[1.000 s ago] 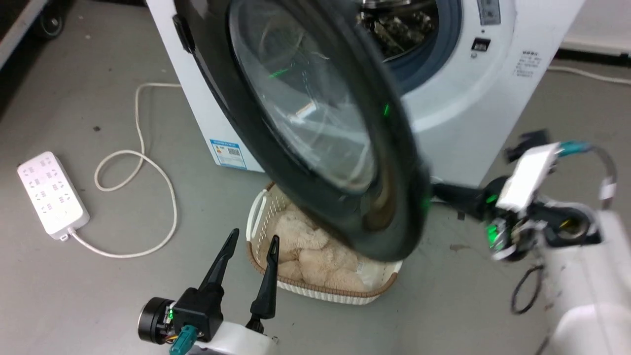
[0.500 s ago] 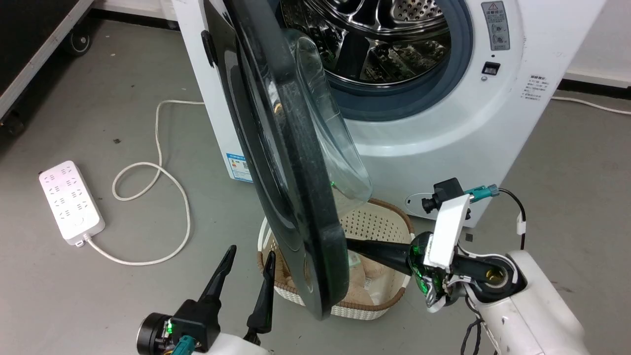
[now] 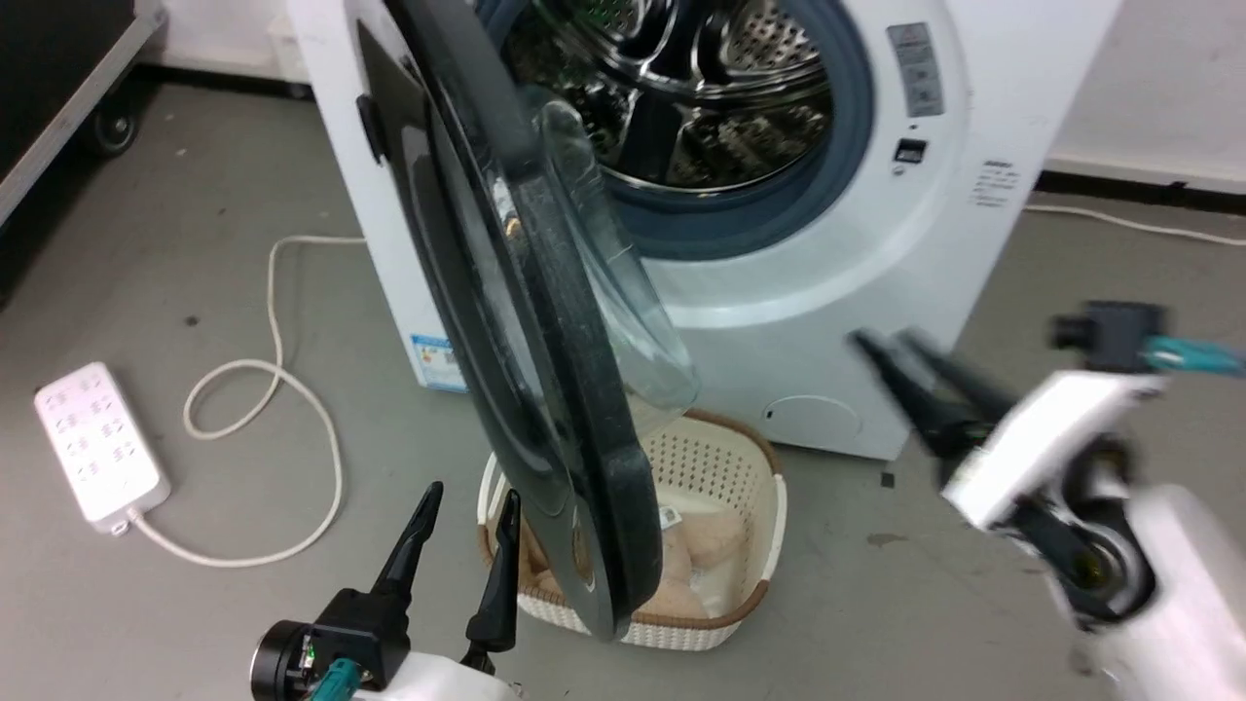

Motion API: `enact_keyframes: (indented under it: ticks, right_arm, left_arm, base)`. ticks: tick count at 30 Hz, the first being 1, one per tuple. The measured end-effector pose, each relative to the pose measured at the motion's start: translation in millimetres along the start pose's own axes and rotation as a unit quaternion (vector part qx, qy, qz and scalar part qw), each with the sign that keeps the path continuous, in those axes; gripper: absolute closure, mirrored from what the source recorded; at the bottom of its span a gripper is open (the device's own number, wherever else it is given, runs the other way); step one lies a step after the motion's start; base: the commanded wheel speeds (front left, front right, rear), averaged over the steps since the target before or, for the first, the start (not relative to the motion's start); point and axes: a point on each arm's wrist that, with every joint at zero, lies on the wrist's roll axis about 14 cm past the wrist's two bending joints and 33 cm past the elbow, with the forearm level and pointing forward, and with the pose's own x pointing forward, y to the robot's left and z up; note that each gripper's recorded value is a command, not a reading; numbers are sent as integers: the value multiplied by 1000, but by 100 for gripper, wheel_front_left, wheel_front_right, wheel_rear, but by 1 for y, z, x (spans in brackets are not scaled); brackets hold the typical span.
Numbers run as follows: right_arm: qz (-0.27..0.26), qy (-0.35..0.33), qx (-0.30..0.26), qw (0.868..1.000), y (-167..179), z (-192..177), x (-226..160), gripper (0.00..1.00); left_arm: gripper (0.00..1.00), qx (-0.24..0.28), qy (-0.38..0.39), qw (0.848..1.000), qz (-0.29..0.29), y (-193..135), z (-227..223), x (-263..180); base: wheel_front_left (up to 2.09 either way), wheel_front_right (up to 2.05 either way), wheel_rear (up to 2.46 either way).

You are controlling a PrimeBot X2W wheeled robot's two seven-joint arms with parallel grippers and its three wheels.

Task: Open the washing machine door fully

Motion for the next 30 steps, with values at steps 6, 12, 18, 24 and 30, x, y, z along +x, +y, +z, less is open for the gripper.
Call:
enact_keyframes:
  ticks: [6,12,18,24,30]
  right_arm:
    - [-57,-167,-232,957,-18,54,-60,0]
    - [-140,-238,-313,909,-38,58,-115,0]
    - [-201,-239,-294,903,-42,17,-144,0]
    - [-218,-201,-297,908,-46,-15,-154,0]
    - [-216,-196,-289,912,-45,-23,-155,0]
  left_arm:
    - [0,-3,-13,1000,-5,-1,8,1]
    - [0,-4,-11,1000,-11,-3,7,-1]
    - [0,-6,-9,1000,-18,-5,5,-1]
    - [0,-7,-3,1000,-29,-11,1,1]
    - [0,-8,-4,999,-33,-13,2,1]
  base:
    - [0,0,0]
    - [0,0,0]
    - [0,0,0]
    - [0,0,0]
    - [0,0,0]
